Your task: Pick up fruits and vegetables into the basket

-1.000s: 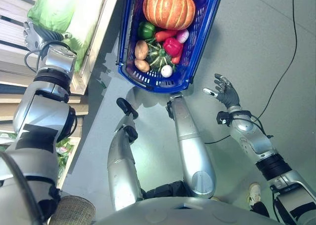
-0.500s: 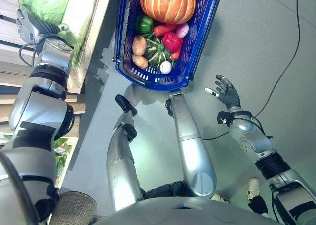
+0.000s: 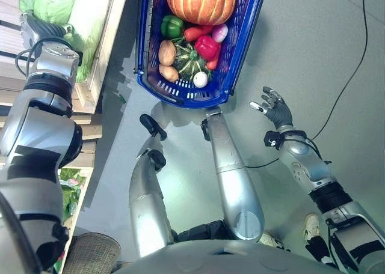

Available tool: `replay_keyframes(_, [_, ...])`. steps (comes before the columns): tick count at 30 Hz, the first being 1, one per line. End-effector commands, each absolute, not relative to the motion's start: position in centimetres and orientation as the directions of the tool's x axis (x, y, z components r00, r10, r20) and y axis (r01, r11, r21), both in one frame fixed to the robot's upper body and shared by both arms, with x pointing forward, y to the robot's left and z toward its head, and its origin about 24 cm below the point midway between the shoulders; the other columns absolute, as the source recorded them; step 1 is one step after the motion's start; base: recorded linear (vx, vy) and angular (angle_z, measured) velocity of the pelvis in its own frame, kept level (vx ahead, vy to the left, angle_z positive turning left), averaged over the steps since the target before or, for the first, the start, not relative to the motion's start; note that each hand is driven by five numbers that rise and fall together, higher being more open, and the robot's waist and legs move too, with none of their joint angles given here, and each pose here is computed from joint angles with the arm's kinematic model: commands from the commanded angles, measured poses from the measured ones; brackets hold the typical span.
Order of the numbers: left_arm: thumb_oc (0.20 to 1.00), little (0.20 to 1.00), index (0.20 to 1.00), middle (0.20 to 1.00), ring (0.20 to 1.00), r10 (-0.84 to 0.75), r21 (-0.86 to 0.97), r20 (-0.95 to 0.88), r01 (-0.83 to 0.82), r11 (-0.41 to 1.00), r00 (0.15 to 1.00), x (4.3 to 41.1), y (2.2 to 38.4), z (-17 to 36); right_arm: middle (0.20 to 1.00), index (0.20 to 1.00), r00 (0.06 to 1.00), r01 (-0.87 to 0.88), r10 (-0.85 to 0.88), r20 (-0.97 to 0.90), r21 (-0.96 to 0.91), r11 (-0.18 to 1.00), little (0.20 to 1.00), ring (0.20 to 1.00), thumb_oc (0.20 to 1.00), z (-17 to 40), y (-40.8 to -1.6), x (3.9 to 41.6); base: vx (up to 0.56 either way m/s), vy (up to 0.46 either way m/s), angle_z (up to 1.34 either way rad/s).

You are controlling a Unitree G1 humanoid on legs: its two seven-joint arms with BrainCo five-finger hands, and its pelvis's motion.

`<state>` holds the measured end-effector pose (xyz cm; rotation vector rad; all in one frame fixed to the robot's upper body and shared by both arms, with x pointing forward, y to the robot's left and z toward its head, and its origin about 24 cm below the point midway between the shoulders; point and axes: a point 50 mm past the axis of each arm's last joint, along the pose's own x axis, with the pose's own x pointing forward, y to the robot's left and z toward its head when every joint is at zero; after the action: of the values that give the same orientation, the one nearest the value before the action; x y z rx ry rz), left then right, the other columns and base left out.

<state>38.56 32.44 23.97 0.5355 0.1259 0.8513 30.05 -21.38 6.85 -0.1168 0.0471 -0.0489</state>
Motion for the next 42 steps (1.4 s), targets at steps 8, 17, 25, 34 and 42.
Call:
replay_keyframes(8, [0.200,0.200,0.200,0.200,0.200,0.687,0.340,-0.170,-0.612,0.714,0.706,38.8,31.0,17.7,1.000,1.000,0.998,0.040,-0.044,-0.038,-0.104,0.994,1.000,1.000,1.000,6.8,-21.4,29.2,0.00,0.000,0.00])
replay_keyframes(17, [0.200,0.200,0.200,0.200,0.200,0.668,0.303,-0.224,-0.601,0.740,0.710,38.4,31.0,15.7,1.000,1.000,0.999,0.037,-0.040,-0.028,-0.102,0.994,1.000,1.000,1.000,7.0,-21.1,29.1,0.00,0.000,0.00])
replay_keyframes(25, [0.200,0.200,0.200,0.200,0.200,0.701,0.266,-0.180,-0.652,0.710,0.690,37.7,31.9,14.9,1.000,1.000,1.000,-0.006,0.009,0.029,-0.084,0.996,1.000,1.000,1.000,8.0,-20.8,28.6,0.01,0.015,-0.02])
replay_keyframes(34, [0.200,0.200,0.200,0.200,0.200,0.637,0.078,-0.113,-0.633,0.770,0.762,36.8,32.3,14.0,1.000,1.000,0.985,-0.037,0.064,0.159,-0.169,0.985,1.000,1.000,1.000,10.5,-20.8,27.8,0.01,0.022,0.03])
replay_keyframes(42, [0.200,0.200,0.200,0.200,0.200,0.598,0.026,0.083,-0.602,0.798,0.797,35.6,31.7,14.5,1.000,1.000,0.961,-0.086,0.112,0.252,-0.112,0.990,1.000,1.000,1.000,12.5,-21.5,27.3,0.00,-0.027,0.10])
